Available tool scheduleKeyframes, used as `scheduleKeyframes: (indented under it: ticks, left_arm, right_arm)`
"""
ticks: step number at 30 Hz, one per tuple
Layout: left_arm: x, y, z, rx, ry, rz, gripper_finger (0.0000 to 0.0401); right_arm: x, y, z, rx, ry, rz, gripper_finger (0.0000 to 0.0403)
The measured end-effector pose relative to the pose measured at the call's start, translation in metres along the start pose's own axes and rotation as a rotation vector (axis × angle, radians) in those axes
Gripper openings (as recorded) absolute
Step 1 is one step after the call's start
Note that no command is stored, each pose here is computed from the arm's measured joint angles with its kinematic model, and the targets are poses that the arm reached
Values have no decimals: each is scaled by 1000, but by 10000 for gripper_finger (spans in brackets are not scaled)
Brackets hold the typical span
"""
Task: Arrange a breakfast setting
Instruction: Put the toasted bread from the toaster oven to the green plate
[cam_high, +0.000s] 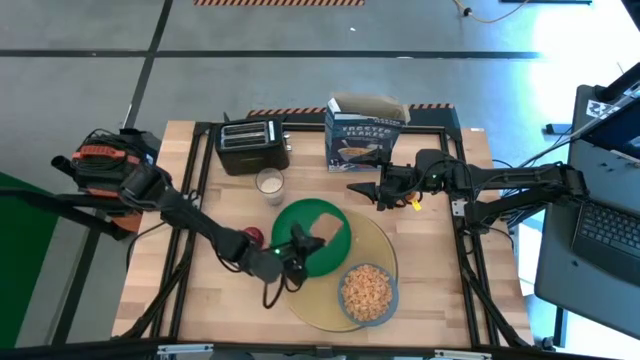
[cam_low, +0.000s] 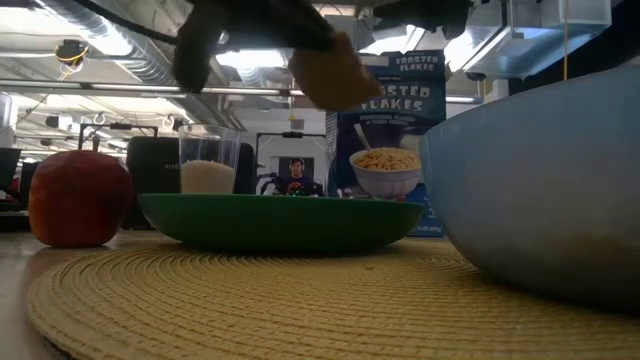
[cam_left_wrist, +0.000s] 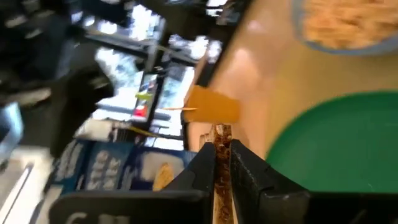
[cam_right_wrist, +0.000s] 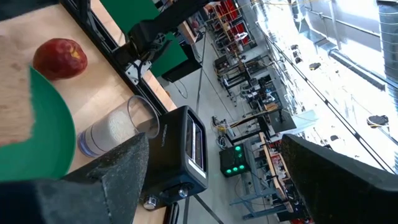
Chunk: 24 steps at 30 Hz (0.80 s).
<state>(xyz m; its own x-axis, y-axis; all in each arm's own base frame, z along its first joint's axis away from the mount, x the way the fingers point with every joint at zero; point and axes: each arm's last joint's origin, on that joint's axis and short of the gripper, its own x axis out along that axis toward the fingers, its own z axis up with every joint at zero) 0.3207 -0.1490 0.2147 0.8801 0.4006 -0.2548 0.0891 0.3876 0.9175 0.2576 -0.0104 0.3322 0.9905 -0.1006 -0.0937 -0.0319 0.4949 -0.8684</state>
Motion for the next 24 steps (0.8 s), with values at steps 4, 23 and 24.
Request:
scheduleKeyframes:
  ticks: [4,23,24]
  left_arm:
    - [2,-8,1,11,-25,-118,22]
    - [28,-7,-27,-120,-57,-400,22]
    - [29,-7,-28,-123,-53,-408,22]
  right_arm:
    - [0,0,0,0,0,0,342]
    - [0,0,0,0,0,0,342]
    - [0,0,0,0,0,0,342]
